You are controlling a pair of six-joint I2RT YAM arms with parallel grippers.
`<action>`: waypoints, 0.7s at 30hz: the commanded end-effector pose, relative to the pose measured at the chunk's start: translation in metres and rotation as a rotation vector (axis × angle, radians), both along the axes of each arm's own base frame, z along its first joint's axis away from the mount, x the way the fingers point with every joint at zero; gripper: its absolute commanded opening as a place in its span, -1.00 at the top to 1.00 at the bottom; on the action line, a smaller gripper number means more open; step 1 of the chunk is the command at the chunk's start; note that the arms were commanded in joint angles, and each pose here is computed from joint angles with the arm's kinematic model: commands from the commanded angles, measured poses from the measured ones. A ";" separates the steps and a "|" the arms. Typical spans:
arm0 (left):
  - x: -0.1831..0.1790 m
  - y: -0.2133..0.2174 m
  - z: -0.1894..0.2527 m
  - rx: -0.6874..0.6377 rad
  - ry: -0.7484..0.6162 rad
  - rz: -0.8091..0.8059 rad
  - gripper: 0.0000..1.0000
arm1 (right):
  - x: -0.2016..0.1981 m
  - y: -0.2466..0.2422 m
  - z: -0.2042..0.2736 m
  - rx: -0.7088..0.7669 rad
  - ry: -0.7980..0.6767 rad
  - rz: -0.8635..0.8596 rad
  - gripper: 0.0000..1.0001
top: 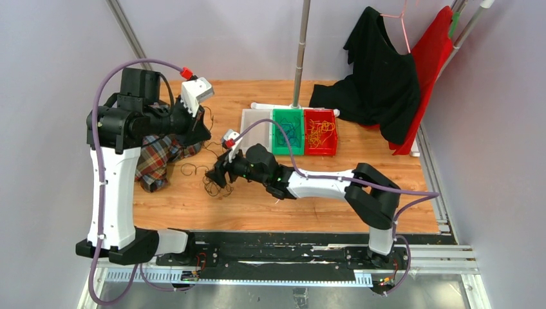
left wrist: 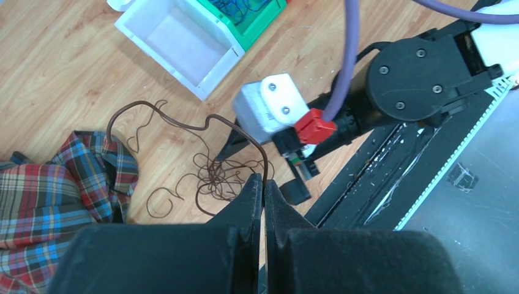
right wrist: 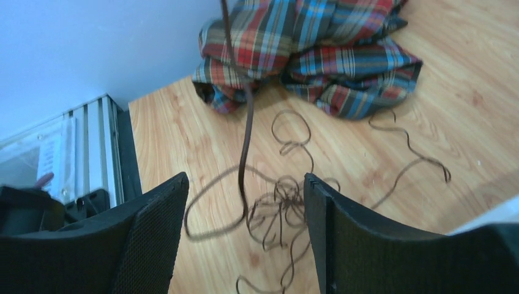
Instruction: Untangle the cables
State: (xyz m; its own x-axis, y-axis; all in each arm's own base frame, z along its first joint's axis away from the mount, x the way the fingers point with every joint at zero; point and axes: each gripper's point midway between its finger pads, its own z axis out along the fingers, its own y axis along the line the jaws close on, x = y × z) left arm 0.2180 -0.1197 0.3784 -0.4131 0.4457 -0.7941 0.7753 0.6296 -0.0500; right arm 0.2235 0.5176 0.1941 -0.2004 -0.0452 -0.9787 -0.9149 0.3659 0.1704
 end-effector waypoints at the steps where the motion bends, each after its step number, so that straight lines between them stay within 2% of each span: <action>1: -0.011 -0.001 0.014 -0.021 -0.043 0.000 0.99 | 0.005 0.026 0.036 0.113 -0.002 0.043 -0.27; 2: -0.012 -0.001 0.013 -0.023 -0.041 0.003 0.99 | 0.010 0.029 0.032 0.108 0.001 0.031 -0.07; 5: -0.018 0.002 0.010 -0.013 -0.041 0.010 0.99 | 0.022 0.024 0.039 0.112 -0.007 -0.020 0.83; 6: -0.019 0.004 0.007 -0.002 -0.044 0.012 0.99 | 0.024 0.020 0.043 0.116 -0.011 -0.033 0.97; 9: -0.019 0.012 -0.005 0.048 -0.041 0.021 0.99 | 0.030 -0.003 0.056 0.117 -0.029 -0.060 0.99; 11: -0.015 0.017 -0.019 0.085 -0.034 0.030 0.90 | 0.033 -0.023 0.072 0.133 -0.033 -0.074 0.99; 15: -0.016 0.016 -0.053 0.112 -0.012 -0.032 -0.01 | 0.038 -0.066 0.114 0.206 -0.038 -0.074 0.99; 17: -0.022 0.011 -0.073 0.107 0.019 -0.084 -0.57 | 0.035 -0.081 0.131 0.237 -0.044 -0.056 0.99; 20: -0.034 0.004 -0.088 0.087 0.017 -0.177 -0.98 | 0.030 -0.099 0.158 0.282 -0.052 -0.052 0.99; 21: -0.038 0.002 -0.091 0.079 0.007 -0.204 -0.97 | 0.027 -0.103 0.165 0.300 -0.047 -0.046 0.99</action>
